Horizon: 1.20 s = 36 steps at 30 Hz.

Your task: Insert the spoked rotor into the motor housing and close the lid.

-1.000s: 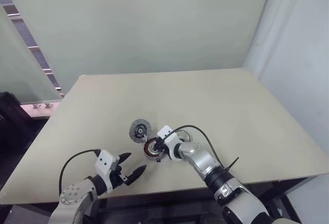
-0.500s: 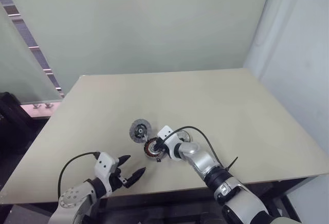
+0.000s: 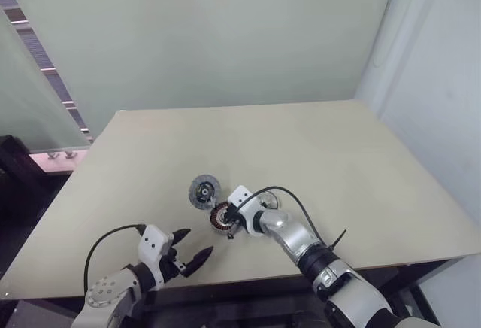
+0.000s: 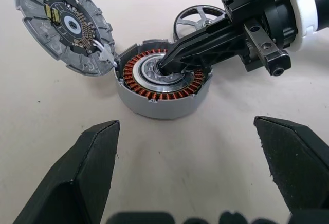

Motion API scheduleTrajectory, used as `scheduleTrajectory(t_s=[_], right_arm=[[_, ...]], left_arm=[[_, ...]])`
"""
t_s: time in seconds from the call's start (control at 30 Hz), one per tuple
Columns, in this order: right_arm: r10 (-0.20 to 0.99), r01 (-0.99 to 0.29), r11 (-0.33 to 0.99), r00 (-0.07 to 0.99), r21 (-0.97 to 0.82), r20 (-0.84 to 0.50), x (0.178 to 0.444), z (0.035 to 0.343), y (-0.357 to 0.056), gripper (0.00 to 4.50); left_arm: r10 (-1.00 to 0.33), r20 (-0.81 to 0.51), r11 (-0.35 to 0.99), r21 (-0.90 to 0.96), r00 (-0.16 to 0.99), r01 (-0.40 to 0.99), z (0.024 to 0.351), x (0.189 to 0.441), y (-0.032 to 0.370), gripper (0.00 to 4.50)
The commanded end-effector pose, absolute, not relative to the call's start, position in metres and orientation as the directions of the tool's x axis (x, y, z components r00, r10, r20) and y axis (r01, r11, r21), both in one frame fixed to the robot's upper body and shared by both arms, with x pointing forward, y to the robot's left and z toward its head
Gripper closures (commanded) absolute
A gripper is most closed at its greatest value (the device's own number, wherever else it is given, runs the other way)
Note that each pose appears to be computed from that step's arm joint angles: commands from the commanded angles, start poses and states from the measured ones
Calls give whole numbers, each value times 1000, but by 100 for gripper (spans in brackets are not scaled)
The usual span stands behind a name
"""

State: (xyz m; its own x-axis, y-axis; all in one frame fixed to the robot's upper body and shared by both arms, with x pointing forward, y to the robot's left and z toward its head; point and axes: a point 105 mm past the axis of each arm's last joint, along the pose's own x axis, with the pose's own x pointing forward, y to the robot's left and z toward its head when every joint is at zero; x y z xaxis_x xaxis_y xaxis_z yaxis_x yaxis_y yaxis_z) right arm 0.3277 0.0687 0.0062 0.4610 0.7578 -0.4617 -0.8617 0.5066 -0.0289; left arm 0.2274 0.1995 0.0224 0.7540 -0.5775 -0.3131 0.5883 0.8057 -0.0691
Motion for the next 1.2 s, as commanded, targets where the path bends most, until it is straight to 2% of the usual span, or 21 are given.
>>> scheduleTrajectory(t_s=[0.03, 0.33, 0.63, 0.97, 1.2], right_arm=[[855, -904, 426, 397, 15, -334, 307, 40, 126, 446], [839, -867, 499, 485, -7, -249, 318, 53, 123, 446], [851, -891, 454, 431, 9, -300, 309, 42, 121, 446], [838, -887, 462, 443, -17, -318, 305, 31, 127, 446], [843, -870, 493, 479, -5, -245, 313, 49, 126, 446]], left_arm=[[-581, -266, 803, -35, 769, 594, 37, 231, 198, 0], [-577, -264, 807, -40, 773, 589, 35, 230, 197, 0], [-581, -260, 805, -41, 771, 592, 36, 231, 196, 0], [-581, -258, 805, -41, 772, 592, 35, 230, 194, 0], [-577, -258, 808, -42, 775, 588, 34, 228, 195, 0]])
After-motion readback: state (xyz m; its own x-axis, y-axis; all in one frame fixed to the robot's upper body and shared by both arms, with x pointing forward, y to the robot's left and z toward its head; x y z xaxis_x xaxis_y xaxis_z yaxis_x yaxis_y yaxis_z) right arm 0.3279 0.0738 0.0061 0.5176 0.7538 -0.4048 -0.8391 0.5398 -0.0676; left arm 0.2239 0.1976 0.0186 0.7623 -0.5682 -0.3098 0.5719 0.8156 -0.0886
